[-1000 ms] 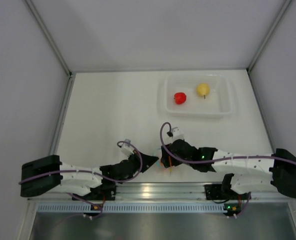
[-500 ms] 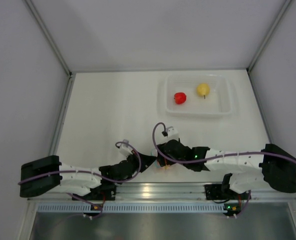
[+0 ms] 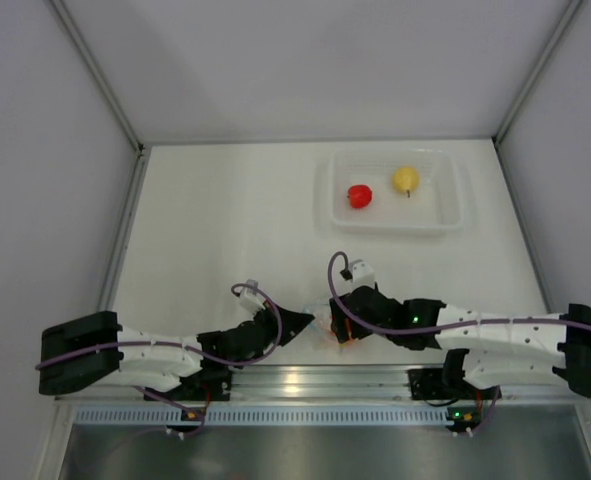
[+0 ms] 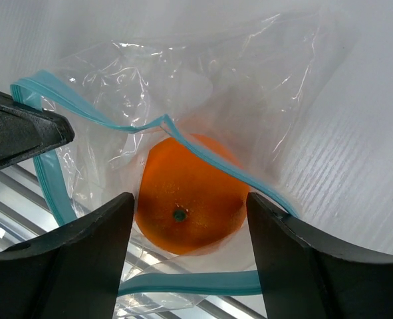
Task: Open the zip-top bag and remove the fake food
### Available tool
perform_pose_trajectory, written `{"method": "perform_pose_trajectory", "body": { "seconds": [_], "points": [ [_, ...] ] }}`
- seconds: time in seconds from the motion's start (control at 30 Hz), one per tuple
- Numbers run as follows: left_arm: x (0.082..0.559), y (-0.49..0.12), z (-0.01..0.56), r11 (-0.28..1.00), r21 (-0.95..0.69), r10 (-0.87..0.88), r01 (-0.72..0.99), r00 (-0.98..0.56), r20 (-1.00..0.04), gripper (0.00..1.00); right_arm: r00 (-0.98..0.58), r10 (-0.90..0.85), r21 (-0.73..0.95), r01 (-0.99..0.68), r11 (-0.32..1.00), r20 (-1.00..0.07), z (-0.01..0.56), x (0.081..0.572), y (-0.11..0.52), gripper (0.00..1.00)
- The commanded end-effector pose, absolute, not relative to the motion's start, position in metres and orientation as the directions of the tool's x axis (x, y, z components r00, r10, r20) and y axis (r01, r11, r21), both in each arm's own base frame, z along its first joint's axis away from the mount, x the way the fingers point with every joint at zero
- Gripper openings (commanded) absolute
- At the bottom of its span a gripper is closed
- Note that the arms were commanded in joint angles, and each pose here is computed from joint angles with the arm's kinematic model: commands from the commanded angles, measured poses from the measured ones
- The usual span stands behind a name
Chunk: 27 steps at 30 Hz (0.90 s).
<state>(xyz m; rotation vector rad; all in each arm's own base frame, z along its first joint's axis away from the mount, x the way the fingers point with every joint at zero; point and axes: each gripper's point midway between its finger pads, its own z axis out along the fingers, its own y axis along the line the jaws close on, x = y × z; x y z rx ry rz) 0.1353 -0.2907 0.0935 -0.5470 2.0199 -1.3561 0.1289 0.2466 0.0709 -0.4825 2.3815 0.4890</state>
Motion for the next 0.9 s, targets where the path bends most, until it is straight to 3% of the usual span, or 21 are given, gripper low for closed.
{"method": "perform_pose_trajectory", "body": {
  "seconds": [0.0,0.37,0.5,0.87],
  "points": [
    [0.139,-0.291,0.106,0.339,-0.940,-0.674,0.018,-0.693,-0.256,0.00,-0.722,-0.229,0.180,-0.442,0.879,-0.653,0.066,0.124,0.233,0.69],
    [0.138,-0.294,0.106,0.346,-0.938,-0.663,0.023,-0.701,-0.262,0.00,-0.738,-0.309,0.096,-0.450,0.888,-0.599,0.049,0.122,0.226,0.76],
    [0.138,-0.292,0.103,0.348,-0.937,-0.665,0.017,-0.700,-0.260,0.00,-0.730,-0.284,0.108,-0.439,0.892,-0.622,0.053,0.123,0.222,0.74],
    [0.140,-0.292,0.111,0.335,-0.941,-0.674,0.035,-0.689,-0.266,0.00,-0.755,-0.378,0.030,-0.465,0.885,-0.536,0.023,0.117,0.220,0.75]
  ]
}}
